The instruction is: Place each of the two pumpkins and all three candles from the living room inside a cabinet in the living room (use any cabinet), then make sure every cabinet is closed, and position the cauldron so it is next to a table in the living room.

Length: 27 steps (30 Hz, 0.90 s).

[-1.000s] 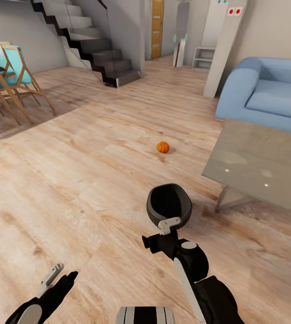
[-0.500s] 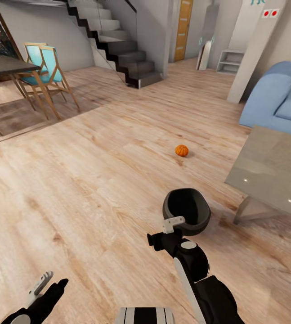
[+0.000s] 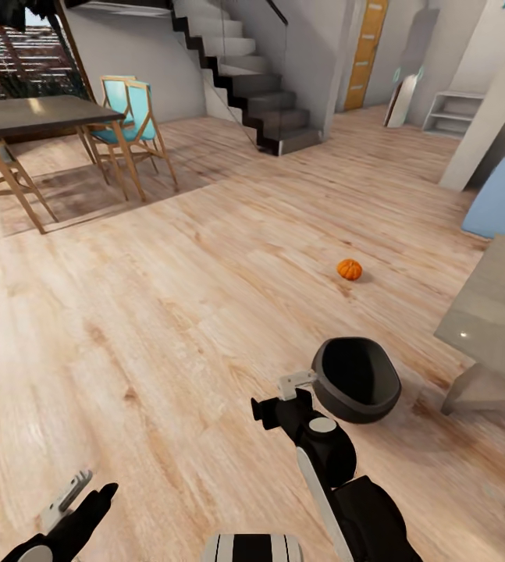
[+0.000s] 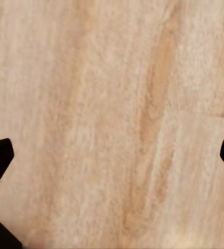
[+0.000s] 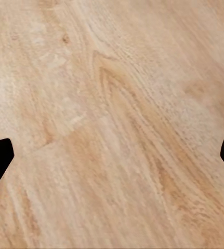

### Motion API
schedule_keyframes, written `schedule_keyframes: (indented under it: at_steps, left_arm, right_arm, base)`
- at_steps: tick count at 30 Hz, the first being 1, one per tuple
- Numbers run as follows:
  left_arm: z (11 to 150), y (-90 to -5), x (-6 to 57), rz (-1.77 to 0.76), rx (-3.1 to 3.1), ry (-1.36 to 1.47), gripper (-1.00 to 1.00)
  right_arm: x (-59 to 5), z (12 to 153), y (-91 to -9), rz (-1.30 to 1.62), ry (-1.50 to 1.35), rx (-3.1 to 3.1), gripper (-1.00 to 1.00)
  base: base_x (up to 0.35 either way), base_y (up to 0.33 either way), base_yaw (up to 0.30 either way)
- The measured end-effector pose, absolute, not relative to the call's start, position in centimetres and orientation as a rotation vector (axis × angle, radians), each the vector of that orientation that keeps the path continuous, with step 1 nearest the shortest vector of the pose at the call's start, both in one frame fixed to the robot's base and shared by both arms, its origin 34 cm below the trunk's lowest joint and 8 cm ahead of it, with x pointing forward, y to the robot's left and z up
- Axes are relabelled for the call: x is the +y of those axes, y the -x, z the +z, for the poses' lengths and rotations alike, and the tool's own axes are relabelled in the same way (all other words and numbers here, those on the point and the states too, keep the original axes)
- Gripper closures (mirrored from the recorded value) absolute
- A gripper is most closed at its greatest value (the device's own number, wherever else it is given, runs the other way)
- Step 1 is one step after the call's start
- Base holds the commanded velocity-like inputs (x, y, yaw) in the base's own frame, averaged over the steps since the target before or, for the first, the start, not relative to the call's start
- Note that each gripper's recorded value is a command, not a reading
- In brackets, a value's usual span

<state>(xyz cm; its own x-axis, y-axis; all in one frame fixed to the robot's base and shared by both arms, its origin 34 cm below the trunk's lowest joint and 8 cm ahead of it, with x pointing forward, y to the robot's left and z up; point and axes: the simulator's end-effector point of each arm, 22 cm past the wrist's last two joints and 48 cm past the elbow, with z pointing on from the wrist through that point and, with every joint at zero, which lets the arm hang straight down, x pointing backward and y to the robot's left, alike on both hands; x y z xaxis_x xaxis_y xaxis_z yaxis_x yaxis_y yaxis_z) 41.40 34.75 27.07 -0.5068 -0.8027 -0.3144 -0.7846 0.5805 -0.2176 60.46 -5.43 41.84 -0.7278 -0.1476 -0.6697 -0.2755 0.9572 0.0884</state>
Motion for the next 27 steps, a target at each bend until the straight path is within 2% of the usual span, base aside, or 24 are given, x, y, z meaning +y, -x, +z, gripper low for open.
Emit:
schedule_keyframes:
  at_steps: [27]
  left_arm:
    - [26.51,-40.82,34.29,-0.064,2.445,1.306,-1.00]
  right_arm:
    - [-5.40,41.79,-60.35,0.234,0.293,2.387,-1.00]
  base:
    - [0.000,0.000,0.297]
